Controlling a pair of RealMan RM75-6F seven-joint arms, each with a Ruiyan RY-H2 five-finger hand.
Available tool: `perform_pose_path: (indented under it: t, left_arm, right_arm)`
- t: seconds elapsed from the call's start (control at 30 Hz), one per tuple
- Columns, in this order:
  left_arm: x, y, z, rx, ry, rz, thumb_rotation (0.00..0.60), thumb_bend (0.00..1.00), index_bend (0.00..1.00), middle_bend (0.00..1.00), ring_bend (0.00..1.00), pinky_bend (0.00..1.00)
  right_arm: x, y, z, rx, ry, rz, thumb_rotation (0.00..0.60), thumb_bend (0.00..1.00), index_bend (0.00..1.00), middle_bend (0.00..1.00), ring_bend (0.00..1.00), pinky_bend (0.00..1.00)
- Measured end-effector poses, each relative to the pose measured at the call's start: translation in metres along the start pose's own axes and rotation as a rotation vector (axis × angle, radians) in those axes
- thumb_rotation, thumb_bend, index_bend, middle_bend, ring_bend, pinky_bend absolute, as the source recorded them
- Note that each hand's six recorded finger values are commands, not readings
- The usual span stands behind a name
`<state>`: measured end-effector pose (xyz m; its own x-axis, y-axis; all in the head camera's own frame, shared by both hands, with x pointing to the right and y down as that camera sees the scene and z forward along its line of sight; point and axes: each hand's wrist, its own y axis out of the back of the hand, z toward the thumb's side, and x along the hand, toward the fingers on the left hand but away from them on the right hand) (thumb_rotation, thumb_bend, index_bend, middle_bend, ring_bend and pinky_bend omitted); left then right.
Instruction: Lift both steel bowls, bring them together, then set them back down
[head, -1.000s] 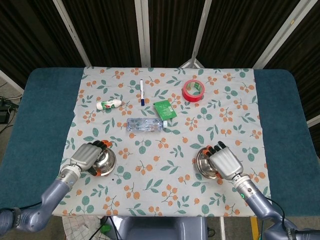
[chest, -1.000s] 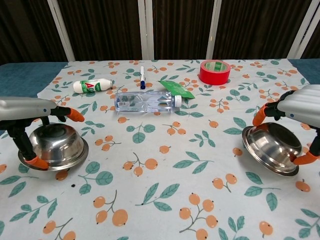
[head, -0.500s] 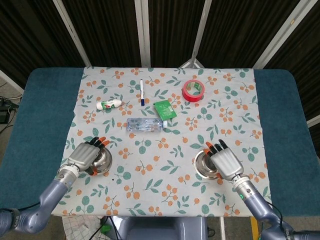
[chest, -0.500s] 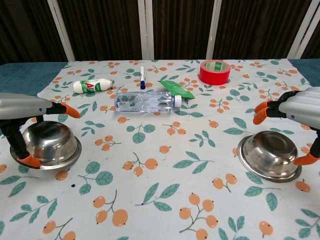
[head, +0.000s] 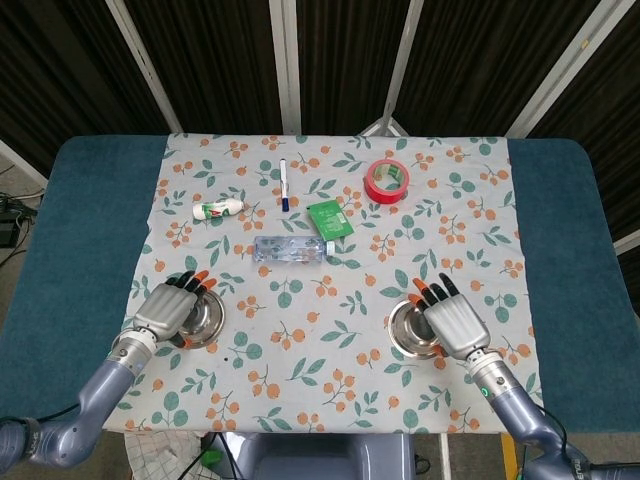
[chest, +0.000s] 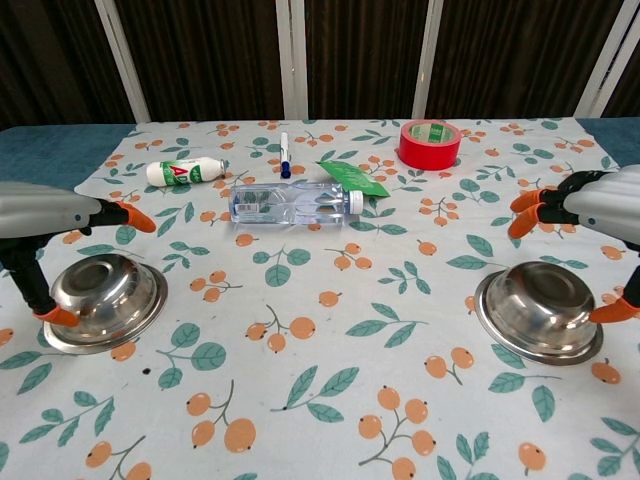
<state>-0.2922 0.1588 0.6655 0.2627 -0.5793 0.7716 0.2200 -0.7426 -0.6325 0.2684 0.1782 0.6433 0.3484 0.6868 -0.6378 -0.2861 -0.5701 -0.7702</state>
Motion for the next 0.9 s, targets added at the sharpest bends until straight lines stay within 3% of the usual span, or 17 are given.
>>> perform_pose_path:
  t: [0.2,0.3,0.4,0.67,0.9]
  left_arm:
    - [-0.004,0.006,0.0,-0.036,-0.007,0.018,0.593,0.0,0.06,0.0,0.0,0.16]
    - [-0.013,0.016,-0.004,-0.057,-0.004,0.05,0.593,0.0,0.06,0.0,0.0,0.17]
    - [-0.025,0.027,-0.011,-0.068,0.01,0.107,0.594,0.0,0.06,0.0,0.0,0.17]
    - [-0.073,0.053,-0.033,-0.081,0.048,0.325,0.598,0.0,0.06,0.0,0.0,0.17]
    - [-0.118,0.037,-0.064,-0.071,0.126,0.412,0.6,0.0,0.07,0.0,0.0,0.15]
  right_arm:
    - [0.001,0.01,-0.004,-0.05,-0.019,-0.039,0.6,0.12,0.21,0.11,0.18,0.07]
    - [0.004,0.019,-0.009,-0.115,-0.043,-0.083,0.6,0.12,0.21,0.11,0.26,0.1]
    - [0.007,0.027,-0.015,-0.219,-0.068,-0.138,0.6,0.12,0.23,0.12,0.27,0.11]
    - [0.02,0.033,-0.039,-0.52,-0.089,-0.326,0.6,0.12,0.23,0.12,0.19,0.07]
    - [0.046,0.029,-0.063,-0.494,-0.099,-0.434,0.6,0.12,0.23,0.12,0.17,0.06]
